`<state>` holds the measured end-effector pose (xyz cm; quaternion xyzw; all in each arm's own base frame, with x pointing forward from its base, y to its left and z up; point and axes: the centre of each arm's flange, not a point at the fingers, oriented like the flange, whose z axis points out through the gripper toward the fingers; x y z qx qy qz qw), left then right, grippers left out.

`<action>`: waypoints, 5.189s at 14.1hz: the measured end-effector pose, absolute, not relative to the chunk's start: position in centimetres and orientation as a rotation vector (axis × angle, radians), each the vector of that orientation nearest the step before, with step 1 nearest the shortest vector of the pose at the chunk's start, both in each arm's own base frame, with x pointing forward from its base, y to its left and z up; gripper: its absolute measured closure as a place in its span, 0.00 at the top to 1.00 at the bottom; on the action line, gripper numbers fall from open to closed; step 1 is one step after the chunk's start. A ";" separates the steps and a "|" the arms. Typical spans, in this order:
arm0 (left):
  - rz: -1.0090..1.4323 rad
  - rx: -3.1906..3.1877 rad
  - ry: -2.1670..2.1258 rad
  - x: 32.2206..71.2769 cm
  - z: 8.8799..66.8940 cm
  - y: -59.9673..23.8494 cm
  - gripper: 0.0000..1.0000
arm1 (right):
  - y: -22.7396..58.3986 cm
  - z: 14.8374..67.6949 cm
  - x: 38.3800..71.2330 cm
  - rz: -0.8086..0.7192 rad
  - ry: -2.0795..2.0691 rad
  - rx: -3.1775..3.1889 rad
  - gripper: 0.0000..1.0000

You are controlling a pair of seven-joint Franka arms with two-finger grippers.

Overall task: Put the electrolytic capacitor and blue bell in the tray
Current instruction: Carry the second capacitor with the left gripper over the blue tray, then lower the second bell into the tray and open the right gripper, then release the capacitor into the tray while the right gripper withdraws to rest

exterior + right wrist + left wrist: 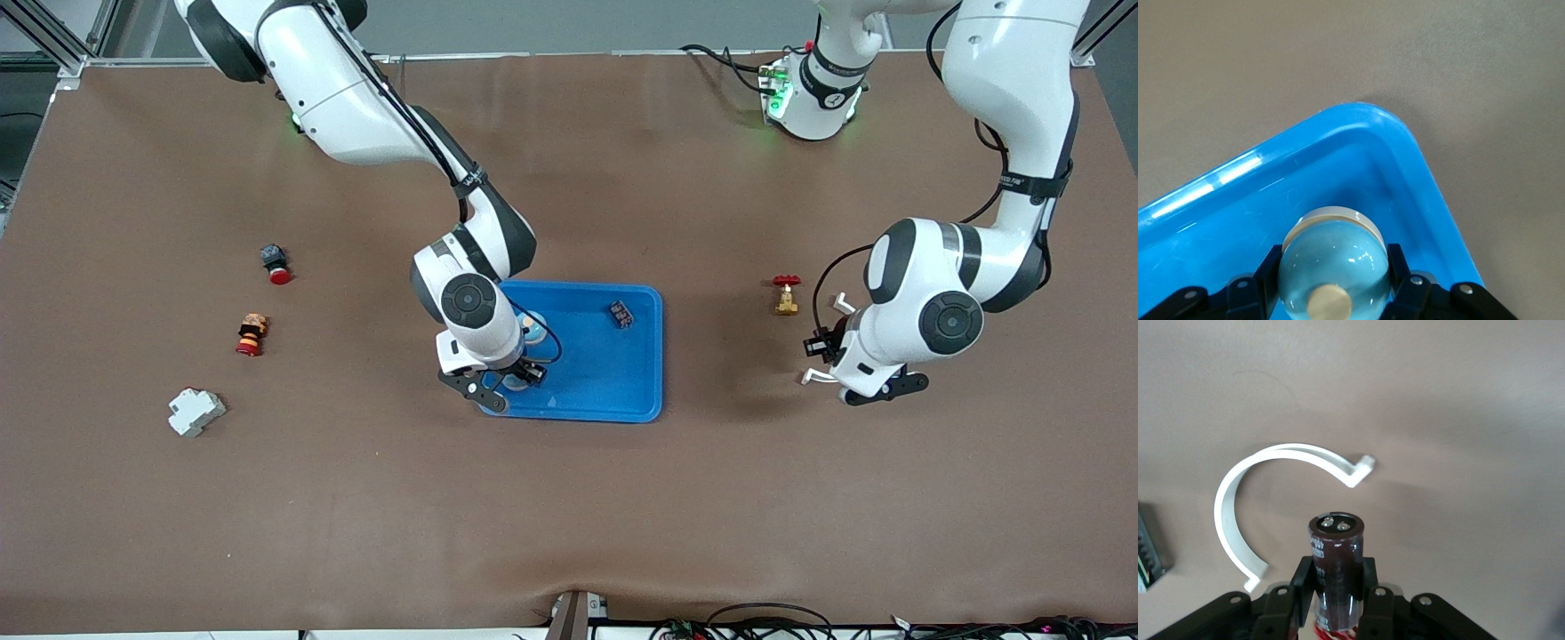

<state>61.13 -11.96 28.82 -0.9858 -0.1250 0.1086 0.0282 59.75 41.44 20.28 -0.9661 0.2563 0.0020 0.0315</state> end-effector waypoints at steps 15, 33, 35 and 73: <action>0.292 -2.949 -0.884 61.4 31.1 -32.6 0.33 | 41.5 19.0 59.7 -0.030 0.760 -2.999 0.66; 0.216 -2.986 -0.945 57.1 23.3 -43.9 0.33 | 42.0 18.2 59.8 -0.064 0.762 -2.989 1.00; 0.221 -2.985 -0.938 56.9 22.5 -44.2 0.33 | 42.2 18.7 59.9 -0.052 0.761 -3.004 1.00; 0.193 -3.125 -0.524 64.7 45.4 -21.6 1.00 | -4.6 56.7 62.8 0.108 0.025 -3.155 1.00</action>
